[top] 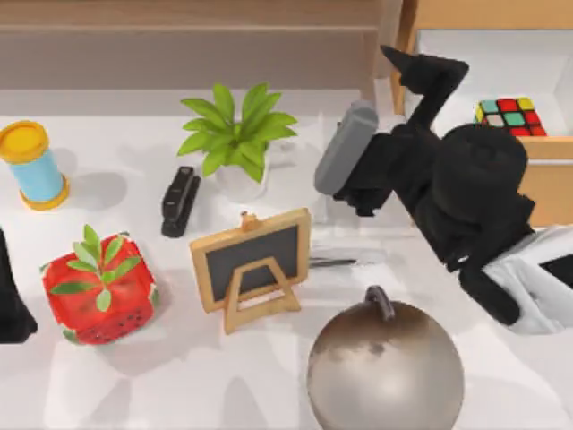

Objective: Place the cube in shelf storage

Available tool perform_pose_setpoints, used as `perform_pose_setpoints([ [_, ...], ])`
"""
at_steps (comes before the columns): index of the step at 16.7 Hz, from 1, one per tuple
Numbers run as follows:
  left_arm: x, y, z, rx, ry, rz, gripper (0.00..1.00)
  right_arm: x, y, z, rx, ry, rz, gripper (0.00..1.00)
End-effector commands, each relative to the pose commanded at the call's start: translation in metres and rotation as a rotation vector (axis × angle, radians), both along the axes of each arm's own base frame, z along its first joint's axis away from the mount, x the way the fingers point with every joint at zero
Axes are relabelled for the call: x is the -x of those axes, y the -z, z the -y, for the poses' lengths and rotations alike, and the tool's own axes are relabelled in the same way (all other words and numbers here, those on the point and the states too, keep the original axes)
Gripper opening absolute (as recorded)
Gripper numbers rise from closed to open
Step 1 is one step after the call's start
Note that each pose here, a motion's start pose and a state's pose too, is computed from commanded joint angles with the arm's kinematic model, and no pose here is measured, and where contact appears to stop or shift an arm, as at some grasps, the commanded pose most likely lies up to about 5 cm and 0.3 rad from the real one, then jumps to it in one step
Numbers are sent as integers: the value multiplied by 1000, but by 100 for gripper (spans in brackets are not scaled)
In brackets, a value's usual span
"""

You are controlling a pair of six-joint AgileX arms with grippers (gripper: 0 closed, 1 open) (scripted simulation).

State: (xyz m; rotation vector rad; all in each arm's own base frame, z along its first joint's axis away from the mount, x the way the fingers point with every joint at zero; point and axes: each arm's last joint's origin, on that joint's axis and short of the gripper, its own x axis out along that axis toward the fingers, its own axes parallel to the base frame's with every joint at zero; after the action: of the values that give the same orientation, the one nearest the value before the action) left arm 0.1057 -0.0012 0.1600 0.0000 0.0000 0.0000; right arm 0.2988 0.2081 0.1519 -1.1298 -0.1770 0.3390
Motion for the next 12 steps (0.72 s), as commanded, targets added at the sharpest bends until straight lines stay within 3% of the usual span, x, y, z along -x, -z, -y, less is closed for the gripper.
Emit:
perform_pose_setpoints([
  [4,0,0,0,0,0,0,100,-41,-33,-54,-157,55,-287,100],
  [8,0,0,0,0,0,0,100,-72,-52,-73,-199,211,-658,100],
  [12,0,0,0,0,0,0,100,-92,-95,-71,-250,291,-971,100],
])
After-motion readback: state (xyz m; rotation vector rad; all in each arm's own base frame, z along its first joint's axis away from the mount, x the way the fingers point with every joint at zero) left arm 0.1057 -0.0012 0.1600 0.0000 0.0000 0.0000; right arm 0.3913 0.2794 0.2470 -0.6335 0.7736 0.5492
